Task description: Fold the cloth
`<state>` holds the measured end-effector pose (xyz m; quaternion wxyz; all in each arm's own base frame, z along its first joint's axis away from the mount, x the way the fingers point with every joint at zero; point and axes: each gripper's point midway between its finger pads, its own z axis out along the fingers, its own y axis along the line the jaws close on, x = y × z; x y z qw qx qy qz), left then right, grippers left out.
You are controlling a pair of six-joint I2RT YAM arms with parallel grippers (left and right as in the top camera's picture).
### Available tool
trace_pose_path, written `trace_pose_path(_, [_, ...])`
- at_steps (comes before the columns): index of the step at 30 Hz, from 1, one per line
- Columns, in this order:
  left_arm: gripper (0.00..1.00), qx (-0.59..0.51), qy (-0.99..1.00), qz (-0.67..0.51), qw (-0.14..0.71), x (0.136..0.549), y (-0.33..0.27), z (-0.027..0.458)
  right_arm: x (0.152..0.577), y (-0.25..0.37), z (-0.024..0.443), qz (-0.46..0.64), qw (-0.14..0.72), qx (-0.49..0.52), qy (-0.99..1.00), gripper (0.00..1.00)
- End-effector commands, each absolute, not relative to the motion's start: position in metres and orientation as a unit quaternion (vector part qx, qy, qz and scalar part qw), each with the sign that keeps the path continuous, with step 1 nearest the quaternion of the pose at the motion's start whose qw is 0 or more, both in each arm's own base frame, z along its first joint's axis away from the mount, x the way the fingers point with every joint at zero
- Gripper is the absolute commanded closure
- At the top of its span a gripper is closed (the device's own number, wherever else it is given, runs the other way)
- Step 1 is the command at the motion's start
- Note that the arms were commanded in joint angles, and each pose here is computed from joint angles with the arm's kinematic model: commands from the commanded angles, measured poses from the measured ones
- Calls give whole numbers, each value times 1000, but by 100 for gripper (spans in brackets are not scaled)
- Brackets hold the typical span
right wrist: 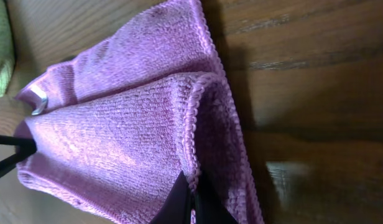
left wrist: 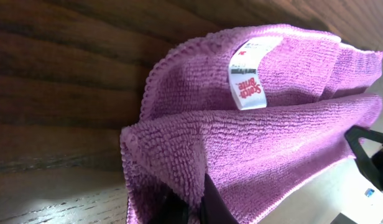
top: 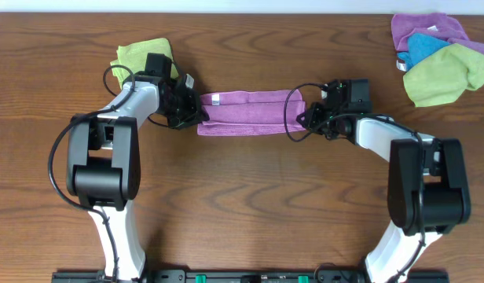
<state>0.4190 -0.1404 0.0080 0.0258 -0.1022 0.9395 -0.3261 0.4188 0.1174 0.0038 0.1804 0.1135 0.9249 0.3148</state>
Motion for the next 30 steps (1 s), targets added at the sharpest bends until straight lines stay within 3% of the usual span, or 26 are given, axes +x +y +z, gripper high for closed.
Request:
trace_pose_path(1, [94, -101, 942, -316, 45, 432, -133, 11, 430, 111, 5, 300, 197, 112, 927, 99])
trace_pose_path(12, [94, -80, 938, -316, 118, 478, -132, 55, 470, 115, 47, 317, 249, 98, 910, 99])
trace_pose_path(30, [94, -87, 946, -297, 96, 474, -128, 30, 460, 102, 28, 276, 227, 104, 928, 98])
